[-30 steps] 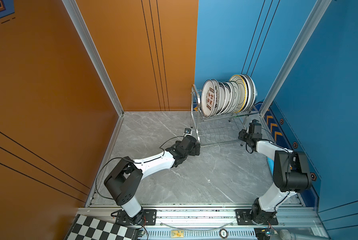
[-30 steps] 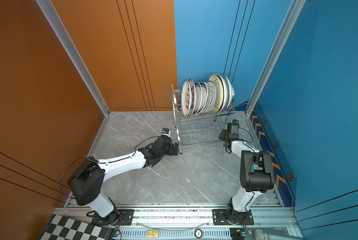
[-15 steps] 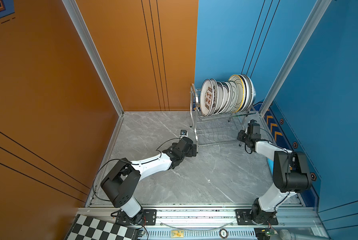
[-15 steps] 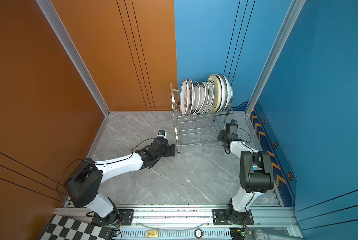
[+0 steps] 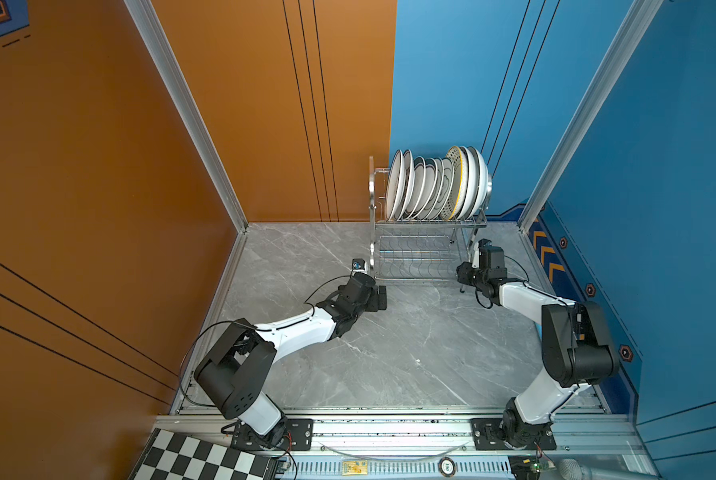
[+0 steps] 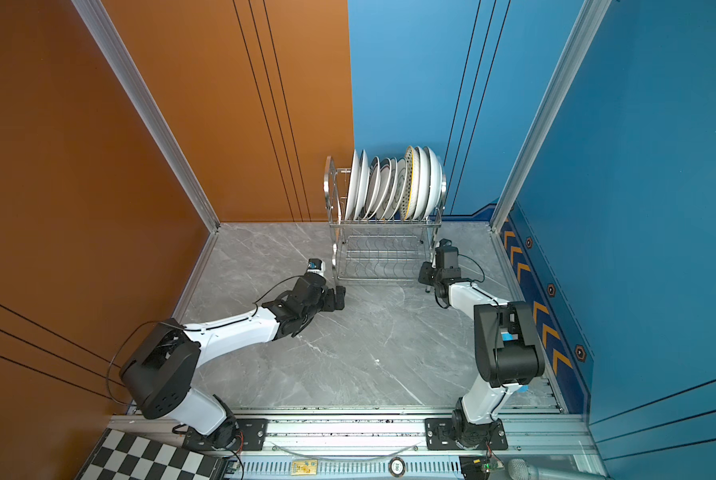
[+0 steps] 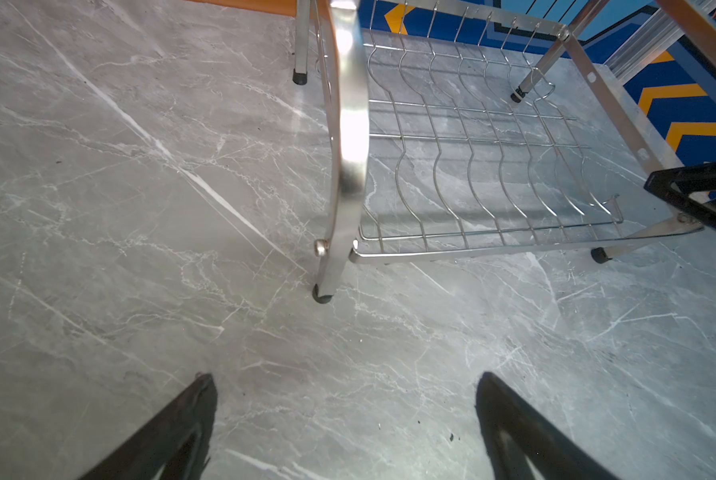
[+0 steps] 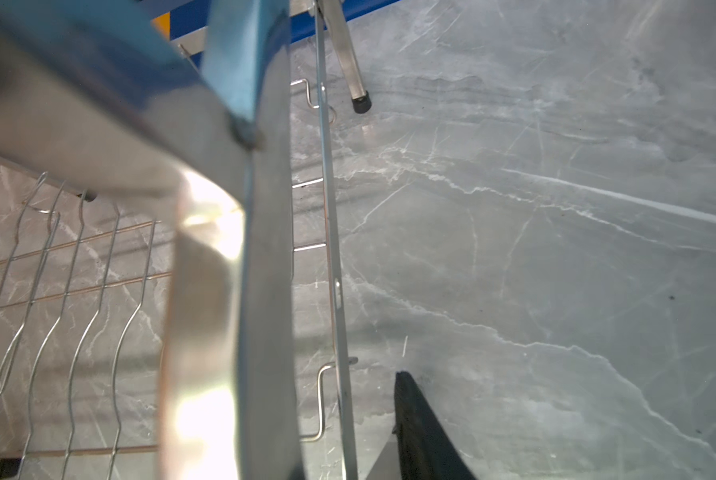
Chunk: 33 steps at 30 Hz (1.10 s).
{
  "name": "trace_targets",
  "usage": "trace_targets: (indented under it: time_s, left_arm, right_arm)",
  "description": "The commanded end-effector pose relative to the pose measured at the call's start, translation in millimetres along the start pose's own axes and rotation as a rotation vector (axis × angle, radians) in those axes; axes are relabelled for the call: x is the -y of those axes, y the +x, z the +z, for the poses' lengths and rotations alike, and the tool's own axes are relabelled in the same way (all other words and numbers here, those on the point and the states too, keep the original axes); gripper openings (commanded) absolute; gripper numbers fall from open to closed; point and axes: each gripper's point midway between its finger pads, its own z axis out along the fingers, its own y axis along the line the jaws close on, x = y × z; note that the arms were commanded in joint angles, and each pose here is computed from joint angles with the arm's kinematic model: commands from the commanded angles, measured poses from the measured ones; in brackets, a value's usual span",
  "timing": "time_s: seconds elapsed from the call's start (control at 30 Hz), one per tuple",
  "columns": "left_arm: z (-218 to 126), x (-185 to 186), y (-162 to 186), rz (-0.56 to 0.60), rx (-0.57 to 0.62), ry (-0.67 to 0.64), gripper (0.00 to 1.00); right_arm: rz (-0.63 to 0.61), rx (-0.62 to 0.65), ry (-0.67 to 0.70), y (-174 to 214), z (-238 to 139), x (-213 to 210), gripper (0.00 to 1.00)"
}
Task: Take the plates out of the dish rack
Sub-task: 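Close both grippers on the dish rack's near frame bars, then pull the dish rack toward the robot with both grippers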
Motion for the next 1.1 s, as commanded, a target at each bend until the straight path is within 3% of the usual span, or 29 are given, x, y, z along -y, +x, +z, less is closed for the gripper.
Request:
trace_targets:
  time_s: [0.0, 0.2, 0.5, 0.9, 0.93, 1.07]
  left_arm:
    - [3, -2, -12, -0.008, 0.022, 0.015, 0.98]
    - [20, -14, -28, -0.024, 0.031, -0.01, 0.98]
    - [49, 1, -44, 0.028, 0.028, 0.023, 0.99]
    - [75, -7, -45, 0.023, -0.008, 0.024, 0.87]
    - [78, -8, -44, 0.024, -0.013, 0.025, 0.82]
    - [83, -10, -42, 0.025, -0.021, 0.024, 0.75]
  right_arm:
    - [-0.024, -0.042, -0.118, 13, -7, -32, 0.37]
    - [-0.021, -0.045, -0.11, 16, -6, -31, 0.38]
    - [-0.009, -0.036, -0.116, 11, -6, -32, 0.4]
    - [0.008, -0.026, -0.111, 7, 0, -28, 0.4]
    - [0.01, -0.023, -0.112, 6, 0, -28, 0.41]
    - [0.011, -0.021, -0.113, 5, 1, -28, 0.4]
